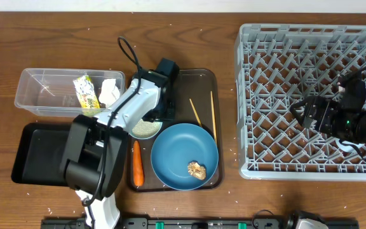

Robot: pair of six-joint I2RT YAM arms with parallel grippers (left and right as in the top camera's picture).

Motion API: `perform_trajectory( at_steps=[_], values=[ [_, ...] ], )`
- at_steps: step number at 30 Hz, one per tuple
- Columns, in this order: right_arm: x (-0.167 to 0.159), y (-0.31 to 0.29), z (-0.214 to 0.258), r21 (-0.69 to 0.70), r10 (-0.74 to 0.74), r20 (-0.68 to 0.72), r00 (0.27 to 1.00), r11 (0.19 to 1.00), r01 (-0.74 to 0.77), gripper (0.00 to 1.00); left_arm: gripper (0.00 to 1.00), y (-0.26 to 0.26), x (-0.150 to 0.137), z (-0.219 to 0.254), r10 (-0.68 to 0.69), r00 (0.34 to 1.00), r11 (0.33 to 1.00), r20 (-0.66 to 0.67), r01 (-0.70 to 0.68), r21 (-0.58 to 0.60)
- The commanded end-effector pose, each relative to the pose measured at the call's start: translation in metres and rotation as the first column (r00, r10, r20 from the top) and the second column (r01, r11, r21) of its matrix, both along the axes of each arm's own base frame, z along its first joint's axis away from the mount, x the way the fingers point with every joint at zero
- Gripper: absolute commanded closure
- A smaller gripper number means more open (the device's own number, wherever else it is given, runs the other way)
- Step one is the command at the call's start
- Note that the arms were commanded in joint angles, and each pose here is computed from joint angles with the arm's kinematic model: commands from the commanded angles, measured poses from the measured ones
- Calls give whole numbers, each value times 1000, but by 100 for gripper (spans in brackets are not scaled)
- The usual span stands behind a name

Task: Sort waste into correct bins and load items into the dishwasher rack
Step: 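Grasp the light-blue rice bowl rim with the left gripper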

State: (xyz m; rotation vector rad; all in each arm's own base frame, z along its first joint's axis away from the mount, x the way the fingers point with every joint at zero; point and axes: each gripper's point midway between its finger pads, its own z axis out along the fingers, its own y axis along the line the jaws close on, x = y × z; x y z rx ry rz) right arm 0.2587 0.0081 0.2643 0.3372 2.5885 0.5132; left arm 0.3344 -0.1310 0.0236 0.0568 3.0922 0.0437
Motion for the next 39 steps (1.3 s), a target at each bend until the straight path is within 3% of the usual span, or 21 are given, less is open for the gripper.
perform_trajectory(
  at_steps=[1, 3, 16, 19, 23, 32, 39],
  values=[
    [-1, 4, -1, 1, 16, -4, 1000, 1000, -16, 8, 75, 4, 0, -12, 3, 1000, 1000, -11, -2, 30],
    [-1, 4, -1, 2, 16, -4, 1000, 1000, -16, 8, 81, 2, 3, -12, 3, 1000, 1000, 1, -3, 25],
    [-4, 5, -2, 5, 16, -19, 1000, 1000, -16, 8, 85, -2, 9, -15, -64, 998, 998, 24, 63, 31],
    [-4, 5, -2, 5, 16, -19, 1000, 1000, -16, 8, 94, -3, 7, -19, -74, 997, 996, 17, 74, 45],
    [-4, 5, -2, 5, 16, -19, 1000, 1000, -16, 9, 94, -11, 6, -12, -100, 995, 994, 28, 99, 42],
    [-3, 5, -2, 3, 16, -15, 1000, 1000, -16, 8, 94, -34, 11, 75, -135, 972, 990, 194, 141, -19],
    [-3, 4, -2, 0, 15, -15, 1000, 1000, -15, 8, 94, -16, -11, 131, -10, 966, 997, 258, 30, -76]
  ],
)
